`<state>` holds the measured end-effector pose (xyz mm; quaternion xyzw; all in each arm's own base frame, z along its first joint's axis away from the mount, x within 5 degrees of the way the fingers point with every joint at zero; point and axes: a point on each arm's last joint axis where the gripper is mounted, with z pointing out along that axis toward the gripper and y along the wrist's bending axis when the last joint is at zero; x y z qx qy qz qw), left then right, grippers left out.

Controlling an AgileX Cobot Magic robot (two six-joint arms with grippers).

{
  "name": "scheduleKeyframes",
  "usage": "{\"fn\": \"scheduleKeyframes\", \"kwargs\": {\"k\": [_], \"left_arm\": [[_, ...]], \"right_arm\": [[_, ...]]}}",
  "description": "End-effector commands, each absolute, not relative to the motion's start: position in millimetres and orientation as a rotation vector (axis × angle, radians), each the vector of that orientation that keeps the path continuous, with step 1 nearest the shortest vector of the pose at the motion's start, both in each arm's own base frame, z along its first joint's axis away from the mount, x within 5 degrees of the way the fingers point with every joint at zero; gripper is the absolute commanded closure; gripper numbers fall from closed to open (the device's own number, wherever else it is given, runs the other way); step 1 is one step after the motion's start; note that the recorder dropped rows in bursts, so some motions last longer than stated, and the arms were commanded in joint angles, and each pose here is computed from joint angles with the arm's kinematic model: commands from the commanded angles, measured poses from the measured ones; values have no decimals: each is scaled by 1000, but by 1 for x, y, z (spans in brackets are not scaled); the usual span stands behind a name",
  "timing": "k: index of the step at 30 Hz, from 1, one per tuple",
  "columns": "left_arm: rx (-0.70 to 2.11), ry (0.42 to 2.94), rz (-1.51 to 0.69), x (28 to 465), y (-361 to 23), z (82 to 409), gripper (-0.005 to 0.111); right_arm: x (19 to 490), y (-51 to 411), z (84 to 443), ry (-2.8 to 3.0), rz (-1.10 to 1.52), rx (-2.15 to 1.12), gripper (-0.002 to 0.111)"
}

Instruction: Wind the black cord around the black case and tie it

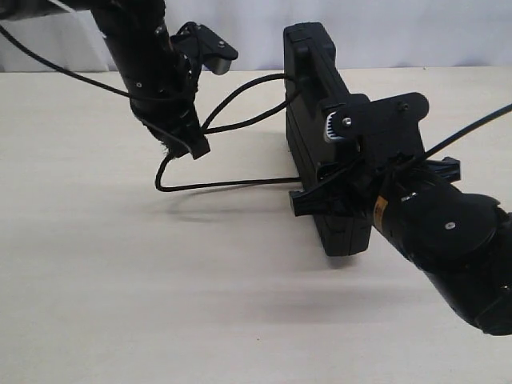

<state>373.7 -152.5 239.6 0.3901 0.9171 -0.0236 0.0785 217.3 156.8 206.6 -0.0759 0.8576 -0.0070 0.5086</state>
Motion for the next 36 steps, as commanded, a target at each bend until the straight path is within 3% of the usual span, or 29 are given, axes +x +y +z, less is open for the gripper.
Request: {"fn": "scheduleKeyframes", "kwargs": {"k": [1, 11, 20, 25, 36], "left_arm": [[1109, 2760, -171, 378, -164, 250, 107], [1137, 2796, -237, 387, -181, 227, 107], [1167, 2795, -104, 388, -179, 225, 107], [1180, 2751, -115, 388, -189, 235, 107], [1220, 2620, -355, 382, -221, 260, 107]], "right_arm": [[217, 156, 210, 2046, -15, -204, 104], [217, 156, 210, 2046, -15, -204, 104], [217, 156, 210, 2047, -13, -205, 104], [217, 158, 210, 2055, -1, -213, 104], [216, 158, 209, 2056, -15, -258, 104]]}}
